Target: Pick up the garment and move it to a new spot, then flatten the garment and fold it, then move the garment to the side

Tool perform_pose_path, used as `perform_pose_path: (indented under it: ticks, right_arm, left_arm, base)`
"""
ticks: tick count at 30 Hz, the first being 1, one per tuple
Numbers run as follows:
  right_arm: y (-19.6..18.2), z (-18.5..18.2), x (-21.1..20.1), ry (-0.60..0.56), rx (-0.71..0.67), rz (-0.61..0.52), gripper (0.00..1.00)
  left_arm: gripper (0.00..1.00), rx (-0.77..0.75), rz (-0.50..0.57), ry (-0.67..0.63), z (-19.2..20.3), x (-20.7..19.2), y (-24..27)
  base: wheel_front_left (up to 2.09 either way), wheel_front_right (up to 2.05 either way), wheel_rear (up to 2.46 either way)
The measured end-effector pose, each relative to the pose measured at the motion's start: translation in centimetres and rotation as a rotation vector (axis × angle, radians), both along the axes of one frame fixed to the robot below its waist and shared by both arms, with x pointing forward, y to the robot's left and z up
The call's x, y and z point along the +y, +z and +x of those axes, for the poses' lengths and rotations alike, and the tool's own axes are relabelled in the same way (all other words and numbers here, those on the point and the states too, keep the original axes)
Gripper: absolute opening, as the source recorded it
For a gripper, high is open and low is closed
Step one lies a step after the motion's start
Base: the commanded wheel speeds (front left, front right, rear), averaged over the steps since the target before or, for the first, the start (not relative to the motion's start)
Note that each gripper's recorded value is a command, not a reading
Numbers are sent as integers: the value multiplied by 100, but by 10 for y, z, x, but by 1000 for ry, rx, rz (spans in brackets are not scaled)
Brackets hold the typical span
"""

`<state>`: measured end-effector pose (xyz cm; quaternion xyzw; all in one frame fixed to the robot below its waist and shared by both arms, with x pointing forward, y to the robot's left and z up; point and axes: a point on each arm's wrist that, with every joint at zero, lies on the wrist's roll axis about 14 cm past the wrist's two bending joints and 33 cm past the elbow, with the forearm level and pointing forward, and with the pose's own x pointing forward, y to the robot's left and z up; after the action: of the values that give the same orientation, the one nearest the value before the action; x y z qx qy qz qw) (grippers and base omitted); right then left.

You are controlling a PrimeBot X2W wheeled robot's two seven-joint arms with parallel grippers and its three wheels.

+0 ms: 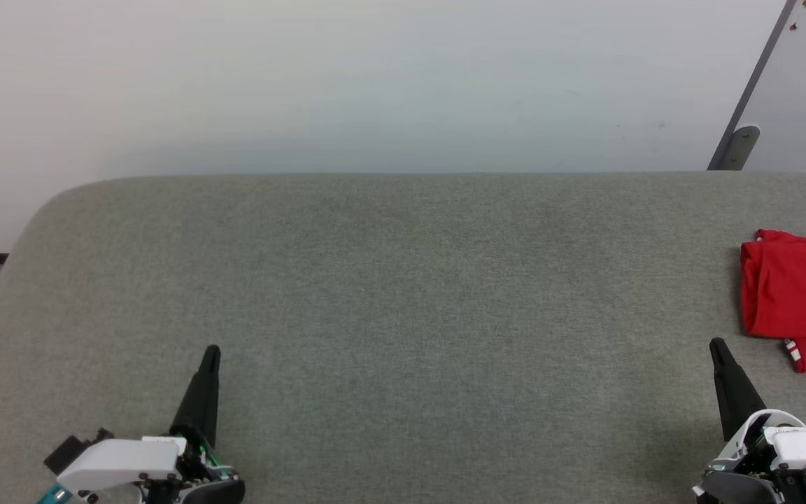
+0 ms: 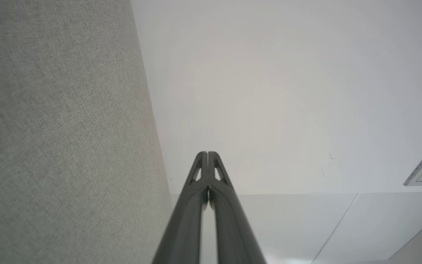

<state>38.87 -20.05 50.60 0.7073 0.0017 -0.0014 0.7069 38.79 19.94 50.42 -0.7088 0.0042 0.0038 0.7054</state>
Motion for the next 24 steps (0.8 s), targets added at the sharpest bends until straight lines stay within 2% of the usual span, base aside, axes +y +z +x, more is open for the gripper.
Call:
perform_pose_path:
  ticks: [24]
  right_arm:
    - [0,0,0,0,0,0,0]
  left_arm:
    - [0,0,0,0,0,0,0]
  base:
    - [0,0,0]
